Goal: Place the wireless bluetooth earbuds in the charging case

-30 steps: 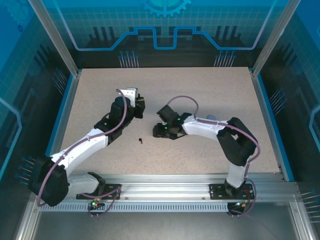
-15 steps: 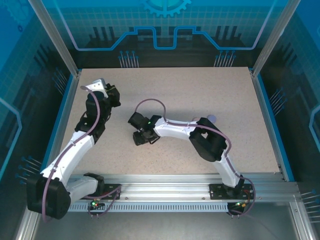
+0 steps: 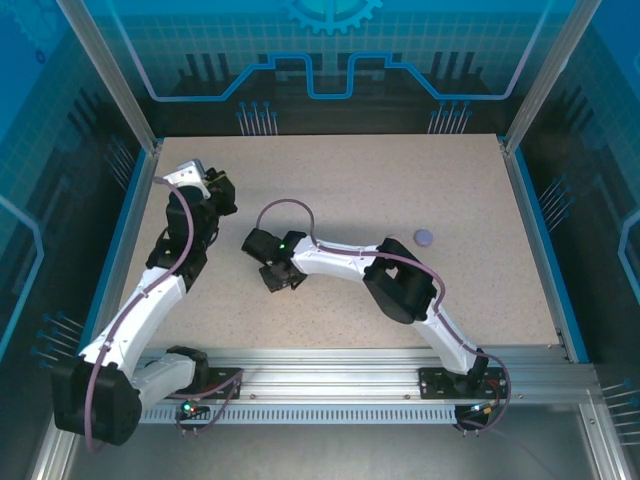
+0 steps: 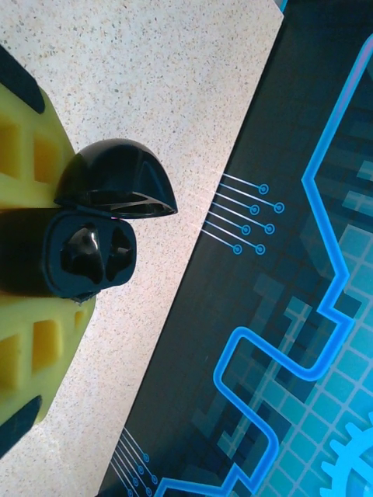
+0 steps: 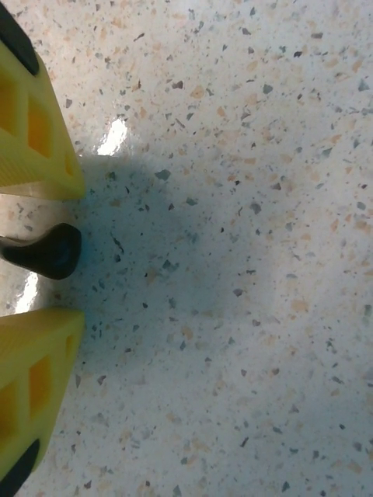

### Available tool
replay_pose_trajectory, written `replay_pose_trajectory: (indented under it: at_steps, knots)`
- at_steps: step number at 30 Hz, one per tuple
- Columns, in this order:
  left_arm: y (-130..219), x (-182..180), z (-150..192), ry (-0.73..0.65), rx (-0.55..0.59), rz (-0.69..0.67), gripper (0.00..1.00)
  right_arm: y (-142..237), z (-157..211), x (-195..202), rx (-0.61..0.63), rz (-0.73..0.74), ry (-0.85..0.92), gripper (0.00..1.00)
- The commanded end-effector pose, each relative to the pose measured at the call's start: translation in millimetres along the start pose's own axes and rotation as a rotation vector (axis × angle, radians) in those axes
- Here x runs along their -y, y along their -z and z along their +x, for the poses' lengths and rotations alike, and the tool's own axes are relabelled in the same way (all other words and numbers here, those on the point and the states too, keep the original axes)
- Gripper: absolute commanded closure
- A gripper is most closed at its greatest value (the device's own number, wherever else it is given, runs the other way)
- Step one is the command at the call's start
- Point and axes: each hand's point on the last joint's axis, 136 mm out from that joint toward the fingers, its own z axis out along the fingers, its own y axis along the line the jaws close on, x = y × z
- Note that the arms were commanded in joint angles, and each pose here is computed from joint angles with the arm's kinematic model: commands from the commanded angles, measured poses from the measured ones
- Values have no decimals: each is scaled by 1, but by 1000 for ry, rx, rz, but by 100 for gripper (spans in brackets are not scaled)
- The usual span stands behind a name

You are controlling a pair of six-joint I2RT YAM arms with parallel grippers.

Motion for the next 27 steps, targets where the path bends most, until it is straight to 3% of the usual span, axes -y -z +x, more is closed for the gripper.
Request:
replay_pose_trajectory:
  at_steps: [1, 14, 19, 27]
  knots:
    - [5, 2, -9, 27, 35, 26, 100, -19, 20, 2, -70, 52, 28, 61]
    - [6, 8, -10, 33, 35, 55, 100, -18, 23, 2, -80, 56, 30, 71]
    - [6, 9, -9, 37, 30, 65, 100, -16, 24, 4, -73, 51, 26, 84]
    - [5, 15, -3, 48, 13, 106, 100, 40, 2, 15, 62, 43, -8, 88]
